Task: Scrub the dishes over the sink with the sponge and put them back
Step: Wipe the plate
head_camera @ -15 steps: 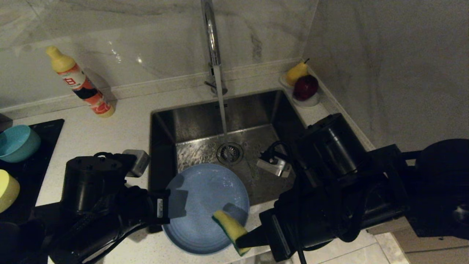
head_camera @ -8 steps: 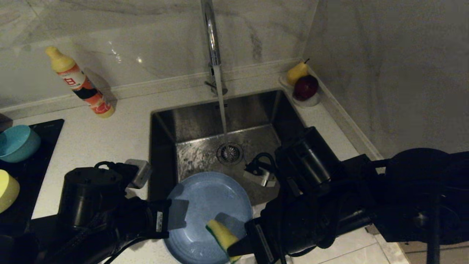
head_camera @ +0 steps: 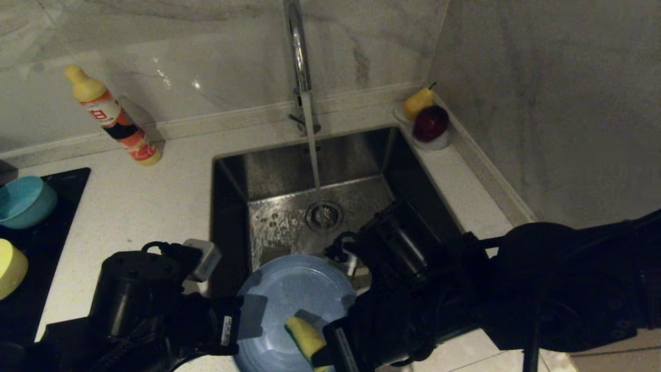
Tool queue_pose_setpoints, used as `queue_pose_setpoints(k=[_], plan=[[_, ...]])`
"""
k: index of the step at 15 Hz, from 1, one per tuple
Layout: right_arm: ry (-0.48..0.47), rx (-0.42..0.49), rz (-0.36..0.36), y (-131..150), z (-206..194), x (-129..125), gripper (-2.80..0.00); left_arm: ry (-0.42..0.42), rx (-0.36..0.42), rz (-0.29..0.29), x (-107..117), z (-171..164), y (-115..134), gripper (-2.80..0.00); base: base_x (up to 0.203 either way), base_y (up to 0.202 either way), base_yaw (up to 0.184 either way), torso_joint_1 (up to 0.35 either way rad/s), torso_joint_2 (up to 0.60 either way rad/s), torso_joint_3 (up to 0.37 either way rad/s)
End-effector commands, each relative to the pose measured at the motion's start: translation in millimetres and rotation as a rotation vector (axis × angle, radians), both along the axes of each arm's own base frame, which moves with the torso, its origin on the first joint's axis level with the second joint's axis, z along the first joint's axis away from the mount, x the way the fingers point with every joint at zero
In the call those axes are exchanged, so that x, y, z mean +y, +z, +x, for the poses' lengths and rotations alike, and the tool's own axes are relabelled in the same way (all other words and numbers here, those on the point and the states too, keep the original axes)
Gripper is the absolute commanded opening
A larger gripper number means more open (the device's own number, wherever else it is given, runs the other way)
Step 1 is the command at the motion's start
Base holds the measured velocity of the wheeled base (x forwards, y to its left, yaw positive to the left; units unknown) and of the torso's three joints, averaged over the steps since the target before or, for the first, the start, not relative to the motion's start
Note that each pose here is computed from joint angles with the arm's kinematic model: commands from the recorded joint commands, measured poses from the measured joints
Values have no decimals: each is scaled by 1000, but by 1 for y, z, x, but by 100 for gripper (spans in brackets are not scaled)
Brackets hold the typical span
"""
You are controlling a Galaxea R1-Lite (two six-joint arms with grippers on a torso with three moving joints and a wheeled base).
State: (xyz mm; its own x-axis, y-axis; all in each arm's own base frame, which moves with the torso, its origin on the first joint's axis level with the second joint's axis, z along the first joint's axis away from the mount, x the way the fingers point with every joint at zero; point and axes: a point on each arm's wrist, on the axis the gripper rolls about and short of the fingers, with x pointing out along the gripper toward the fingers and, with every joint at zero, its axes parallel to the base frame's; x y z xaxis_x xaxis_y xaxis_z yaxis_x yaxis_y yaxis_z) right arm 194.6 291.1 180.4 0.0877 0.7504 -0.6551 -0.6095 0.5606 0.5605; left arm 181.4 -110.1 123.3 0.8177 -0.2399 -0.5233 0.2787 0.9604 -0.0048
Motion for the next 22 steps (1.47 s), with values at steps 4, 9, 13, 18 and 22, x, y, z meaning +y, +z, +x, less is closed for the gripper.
queue_pose_setpoints(k=[4,9,13,18,22], plan=[[-1,-2,-19,-9,4,15,-280,-1,-1,-2,1,-1,0,-280,0,0,0,0,0,0],[-104,-47,-43,-3,31,16,-280,-30,-4,-1,-2,-6,0,-280,0,0,0,0,0,0],[-144,-30,-65,-6,50,15,-280,-56,9,15,-3,-13,-4,-280,0,0,0,0,0,0],[-159,-51,-36,4,56,19,-280,-62,14,18,-2,-16,-6,-280,0,0,0,0,0,0],[-124,-39,-51,6,48,30,-280,-62,22,21,-2,-17,-8,-280,0,0,0,0,0,0]])
